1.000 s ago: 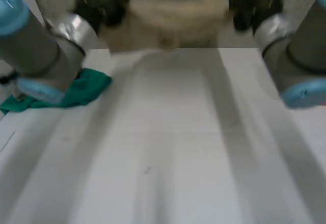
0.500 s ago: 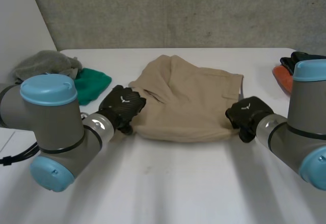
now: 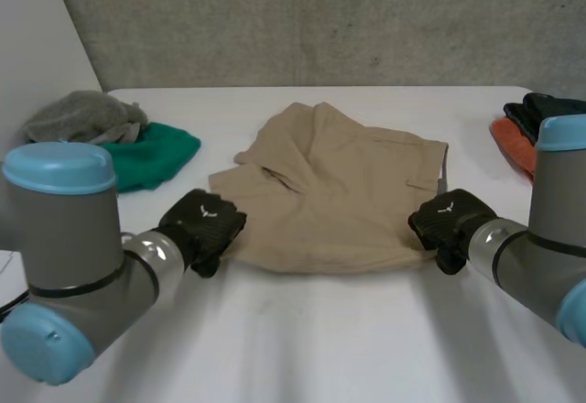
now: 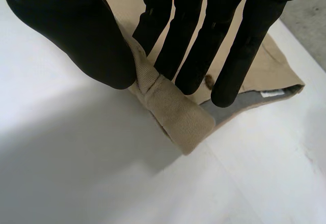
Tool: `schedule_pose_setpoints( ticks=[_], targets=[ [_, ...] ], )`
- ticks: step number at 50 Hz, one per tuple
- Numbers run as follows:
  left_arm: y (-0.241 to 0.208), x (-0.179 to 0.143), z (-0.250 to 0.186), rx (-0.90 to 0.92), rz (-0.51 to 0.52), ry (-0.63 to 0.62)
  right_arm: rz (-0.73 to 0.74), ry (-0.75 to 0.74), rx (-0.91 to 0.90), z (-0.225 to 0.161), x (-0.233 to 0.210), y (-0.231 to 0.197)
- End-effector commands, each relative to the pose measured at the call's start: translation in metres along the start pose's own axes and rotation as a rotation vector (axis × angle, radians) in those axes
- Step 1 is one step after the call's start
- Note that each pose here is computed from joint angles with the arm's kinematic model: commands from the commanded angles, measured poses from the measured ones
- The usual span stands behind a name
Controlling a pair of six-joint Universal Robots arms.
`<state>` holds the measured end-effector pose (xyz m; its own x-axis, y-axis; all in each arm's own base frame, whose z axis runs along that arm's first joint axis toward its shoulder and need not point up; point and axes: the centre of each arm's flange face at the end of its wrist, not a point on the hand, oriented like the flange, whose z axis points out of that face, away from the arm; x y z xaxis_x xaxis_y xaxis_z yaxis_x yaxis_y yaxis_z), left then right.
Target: Fold the laundry.
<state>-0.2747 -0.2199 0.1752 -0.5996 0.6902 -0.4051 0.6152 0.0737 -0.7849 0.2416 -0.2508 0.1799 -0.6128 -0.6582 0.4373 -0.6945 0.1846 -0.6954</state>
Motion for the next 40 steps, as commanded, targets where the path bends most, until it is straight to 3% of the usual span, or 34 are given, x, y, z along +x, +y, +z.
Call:
schedule_pose_setpoints(
  ticks=[1,6,9,19,26,31,40],
  targets=[
    [0.015,0.009,-0.034,-0.207,0.004,0.105,-0.175,-0.131,-0.103,-0.022,-0.006,0.008],
    [0.023,0.033,-0.064,-0.357,0.082,0.268,-0.328,-0.254,-0.209,-0.036,-0.011,0.022],
    [0.02,0.036,-0.064,-0.336,0.096,0.272,-0.336,-0.259,-0.211,-0.036,-0.01,0.022],
    [-0.017,0.009,-0.023,-0.104,0.089,0.066,-0.18,-0.181,-0.175,-0.025,-0.004,0.019],
    [-0.029,-0.008,0.012,-0.03,0.077,-0.026,0.043,-0.088,-0.069,-0.008,0.006,0.012],
    [-0.016,-0.002,0.004,-0.138,-0.051,0.027,0.172,-0.05,-0.031,0.003,0.007,0.011],
    [-0.007,0.008,-0.032,-0.215,-0.235,0.112,0.237,0.02,-0.007,0.011,0.014,0.01]
  ],
)
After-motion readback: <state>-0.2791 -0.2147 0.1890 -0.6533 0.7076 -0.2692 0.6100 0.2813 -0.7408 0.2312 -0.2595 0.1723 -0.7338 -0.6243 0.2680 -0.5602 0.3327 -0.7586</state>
